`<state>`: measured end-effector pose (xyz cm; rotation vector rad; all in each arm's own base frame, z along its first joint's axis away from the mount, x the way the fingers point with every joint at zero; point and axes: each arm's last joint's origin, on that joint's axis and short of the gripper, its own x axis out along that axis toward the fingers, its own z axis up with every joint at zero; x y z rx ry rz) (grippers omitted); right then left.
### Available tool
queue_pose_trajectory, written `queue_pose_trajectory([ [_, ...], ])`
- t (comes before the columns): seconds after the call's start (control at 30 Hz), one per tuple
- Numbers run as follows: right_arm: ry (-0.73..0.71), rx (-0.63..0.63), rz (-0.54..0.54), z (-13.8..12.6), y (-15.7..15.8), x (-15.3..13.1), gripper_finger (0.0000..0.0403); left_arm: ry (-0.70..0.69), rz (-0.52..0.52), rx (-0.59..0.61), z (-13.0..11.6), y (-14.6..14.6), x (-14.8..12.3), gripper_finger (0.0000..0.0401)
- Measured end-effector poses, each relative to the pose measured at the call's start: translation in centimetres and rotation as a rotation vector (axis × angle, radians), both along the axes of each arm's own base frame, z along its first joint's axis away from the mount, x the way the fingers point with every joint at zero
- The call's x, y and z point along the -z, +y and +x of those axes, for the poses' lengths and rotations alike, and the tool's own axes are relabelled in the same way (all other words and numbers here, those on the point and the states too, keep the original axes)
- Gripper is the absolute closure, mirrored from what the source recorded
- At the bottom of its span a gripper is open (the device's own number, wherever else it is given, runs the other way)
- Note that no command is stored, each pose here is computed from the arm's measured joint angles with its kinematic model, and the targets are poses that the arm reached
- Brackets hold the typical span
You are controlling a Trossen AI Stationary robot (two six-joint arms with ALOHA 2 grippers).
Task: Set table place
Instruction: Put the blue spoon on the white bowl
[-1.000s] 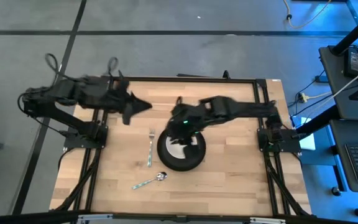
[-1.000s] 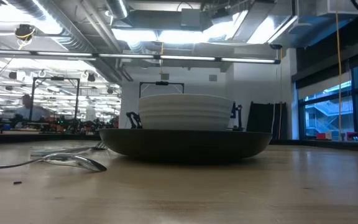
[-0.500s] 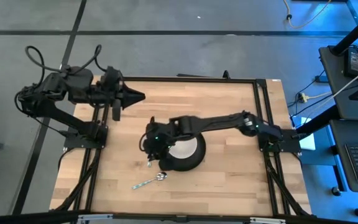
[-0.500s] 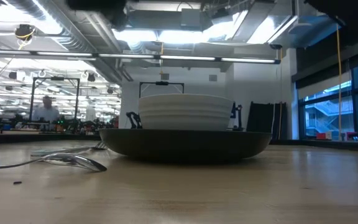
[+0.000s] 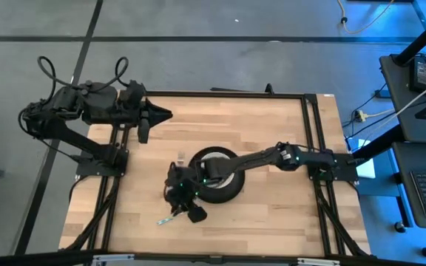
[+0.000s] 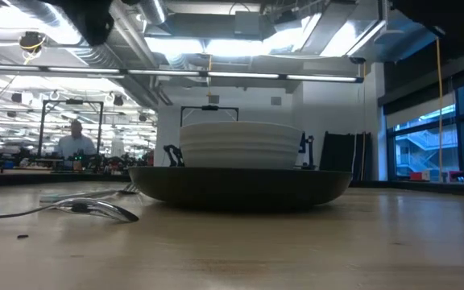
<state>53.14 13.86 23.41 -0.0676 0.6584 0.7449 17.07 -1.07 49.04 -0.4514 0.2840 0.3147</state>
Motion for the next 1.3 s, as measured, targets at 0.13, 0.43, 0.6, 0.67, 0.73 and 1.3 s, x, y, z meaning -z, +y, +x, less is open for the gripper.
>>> queue_pose_trajectory([
  [0.13, -0.083, 0.043, -0.169, -0.3, 1.8, 0.3, 0.0345, 0.006, 0.016, -0.046, 0.4, 0.1, 0.1, 0.0352],
  [0.43, -0.028, 0.108, -0.125, 0.0, 2.4, 1.4, 0.0345, 0.009, -0.054, -0.086, 1.3, 0.0, 0.5, 0.0352],
  [0.6, 0.039, 0.08, -0.113, 0.6, 2.6, 4.6, 0.0345, 0.021, -0.068, -0.093, 2.1, -0.1, 0.9, 0.0352],
  [0.67, 0.053, 0.085, -0.123, 0.7, 2.7, 5.7, 0.0345, 0.028, -0.067, -0.093, 2.4, -0.1, 1.0, 0.0352],
  [0.73, 0.024, 0.107, -0.15, 1.0, 2.7, 6.1, 0.0345, 0.035, -0.066, -0.093, 2.7, -0.2, 1.1, 0.0352],
  [1.3, 0.076, 0.15, -0.092, 1.7, 2.9, 9.0, 0.0345, 0.04, -0.067, -0.089, 2.8, -0.2, 1.2, 0.0352],
])
